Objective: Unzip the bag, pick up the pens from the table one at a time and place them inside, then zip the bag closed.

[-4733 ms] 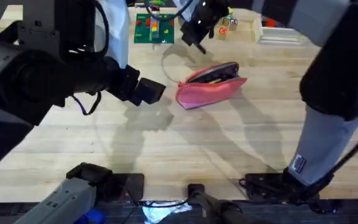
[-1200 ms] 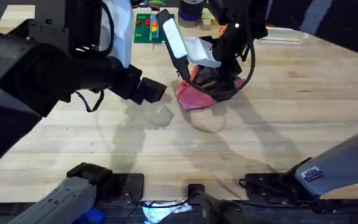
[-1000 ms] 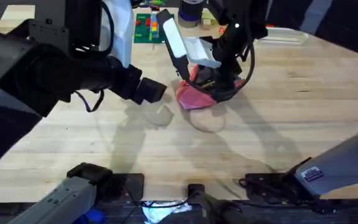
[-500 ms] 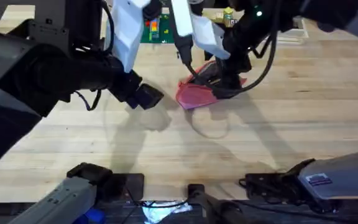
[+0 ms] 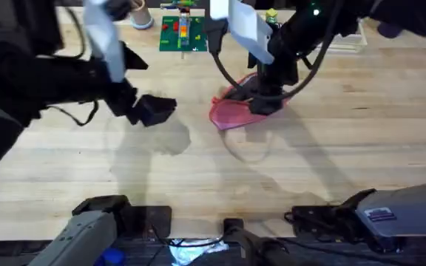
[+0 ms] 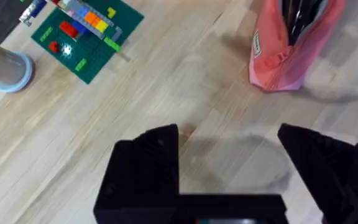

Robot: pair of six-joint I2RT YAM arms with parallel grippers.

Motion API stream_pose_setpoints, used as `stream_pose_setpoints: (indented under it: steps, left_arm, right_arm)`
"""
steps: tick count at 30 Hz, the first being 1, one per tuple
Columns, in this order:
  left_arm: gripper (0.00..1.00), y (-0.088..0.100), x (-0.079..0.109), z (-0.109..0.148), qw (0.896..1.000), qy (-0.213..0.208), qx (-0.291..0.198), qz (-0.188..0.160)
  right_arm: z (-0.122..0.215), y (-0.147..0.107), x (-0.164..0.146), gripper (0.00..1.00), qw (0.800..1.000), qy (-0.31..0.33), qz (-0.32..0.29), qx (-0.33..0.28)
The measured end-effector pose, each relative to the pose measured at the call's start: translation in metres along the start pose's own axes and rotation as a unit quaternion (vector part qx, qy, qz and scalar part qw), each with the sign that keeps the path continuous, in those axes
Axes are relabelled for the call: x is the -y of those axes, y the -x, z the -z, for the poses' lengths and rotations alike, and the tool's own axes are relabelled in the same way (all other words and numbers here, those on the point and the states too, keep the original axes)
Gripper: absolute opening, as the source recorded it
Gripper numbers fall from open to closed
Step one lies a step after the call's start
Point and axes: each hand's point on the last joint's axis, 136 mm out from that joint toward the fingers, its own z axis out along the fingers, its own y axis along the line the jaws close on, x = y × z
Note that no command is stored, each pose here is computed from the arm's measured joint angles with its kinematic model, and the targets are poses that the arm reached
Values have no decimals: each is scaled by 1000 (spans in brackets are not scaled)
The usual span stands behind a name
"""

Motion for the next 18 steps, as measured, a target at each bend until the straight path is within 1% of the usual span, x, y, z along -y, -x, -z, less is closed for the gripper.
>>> stream_pose_setpoints:
  steps: [3,5,8,11,14,18]
  left_arm:
    - [995,-8,-2,6,999,-16,37,11]
    - [995,-13,-2,9,998,-22,61,13]
    - [995,-18,-4,11,995,-23,97,11]
    - [995,-21,-5,13,992,-23,127,9]
    - [995,-22,-1,9,988,-38,151,7]
    - [995,-26,8,0,982,-72,175,12]
  right_arm:
    - [0,1,2,996,1000,-3,-29,2]
    - [0,1,2,996,999,-3,-48,2]
    - [1,2,2,997,997,-4,-71,3]
    - [5,5,6,996,997,-10,-82,8]
    - [9,9,10,996,996,-18,-86,15]
    - [10,11,13,996,995,-23,-96,20]
